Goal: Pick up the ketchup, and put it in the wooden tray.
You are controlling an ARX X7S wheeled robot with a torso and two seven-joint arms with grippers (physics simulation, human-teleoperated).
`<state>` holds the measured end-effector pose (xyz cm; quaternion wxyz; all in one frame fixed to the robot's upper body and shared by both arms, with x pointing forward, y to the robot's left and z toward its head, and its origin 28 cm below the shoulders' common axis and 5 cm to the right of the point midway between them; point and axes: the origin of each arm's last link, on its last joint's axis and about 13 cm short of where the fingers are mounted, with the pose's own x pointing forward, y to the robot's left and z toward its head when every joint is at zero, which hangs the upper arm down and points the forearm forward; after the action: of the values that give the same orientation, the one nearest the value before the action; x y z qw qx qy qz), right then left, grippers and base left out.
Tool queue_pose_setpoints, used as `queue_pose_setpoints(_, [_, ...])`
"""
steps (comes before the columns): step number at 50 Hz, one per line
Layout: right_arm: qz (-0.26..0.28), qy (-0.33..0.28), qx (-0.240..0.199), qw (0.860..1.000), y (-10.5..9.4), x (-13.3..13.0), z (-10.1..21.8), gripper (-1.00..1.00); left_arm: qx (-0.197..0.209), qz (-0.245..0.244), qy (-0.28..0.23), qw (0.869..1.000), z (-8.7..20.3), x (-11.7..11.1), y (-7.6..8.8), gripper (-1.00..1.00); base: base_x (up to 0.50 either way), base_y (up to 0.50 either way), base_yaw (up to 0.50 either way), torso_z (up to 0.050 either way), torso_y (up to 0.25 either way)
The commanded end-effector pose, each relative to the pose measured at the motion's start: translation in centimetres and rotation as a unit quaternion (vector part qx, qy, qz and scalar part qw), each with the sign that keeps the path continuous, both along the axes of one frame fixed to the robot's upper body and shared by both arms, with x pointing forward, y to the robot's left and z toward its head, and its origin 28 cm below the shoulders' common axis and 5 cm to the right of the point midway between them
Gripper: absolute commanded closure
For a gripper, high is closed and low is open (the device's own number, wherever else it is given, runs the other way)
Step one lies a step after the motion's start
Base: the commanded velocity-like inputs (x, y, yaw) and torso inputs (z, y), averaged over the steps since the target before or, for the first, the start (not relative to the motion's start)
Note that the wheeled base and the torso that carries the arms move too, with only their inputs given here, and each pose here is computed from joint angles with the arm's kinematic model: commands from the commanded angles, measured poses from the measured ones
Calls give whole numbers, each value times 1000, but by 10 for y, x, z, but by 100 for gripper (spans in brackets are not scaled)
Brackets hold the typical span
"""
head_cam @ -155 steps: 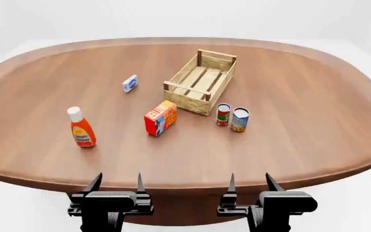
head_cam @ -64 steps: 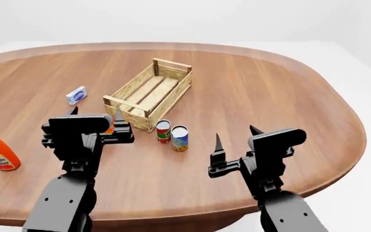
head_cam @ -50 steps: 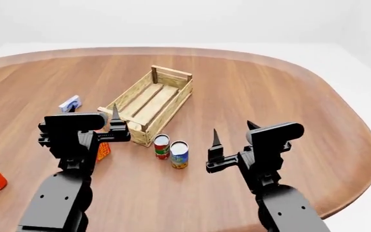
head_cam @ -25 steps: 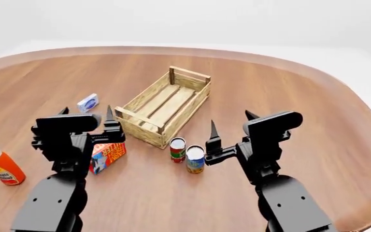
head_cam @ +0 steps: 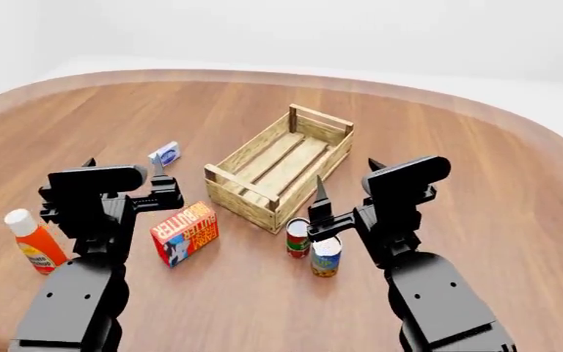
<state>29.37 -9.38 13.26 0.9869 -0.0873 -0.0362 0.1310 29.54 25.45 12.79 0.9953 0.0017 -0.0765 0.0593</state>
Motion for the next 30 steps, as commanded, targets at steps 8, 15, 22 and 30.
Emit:
queue_pose_setpoints(8, [-15,6,1,1000,-2,-3,5,-100,7,-4,-1,1000,7,15,-7,-100,215,34,0,0,0])
queue_pose_setpoints(15, [-12,6,1,1000,-1,-3,5,-100,7,4,0,1000,7,17,-4,-100,234,37,0,0,2])
queue_pose_setpoints(22, [-9,7,0,1000,1,-2,5,-100,5,9,3,1000,4,18,-2,-100,234,37,0,0,0])
queue_pose_setpoints(30, [-8,7,-1,1000,2,-1,4,-100,5,11,3,1000,3,18,-1,-100,235,37,0,0,0])
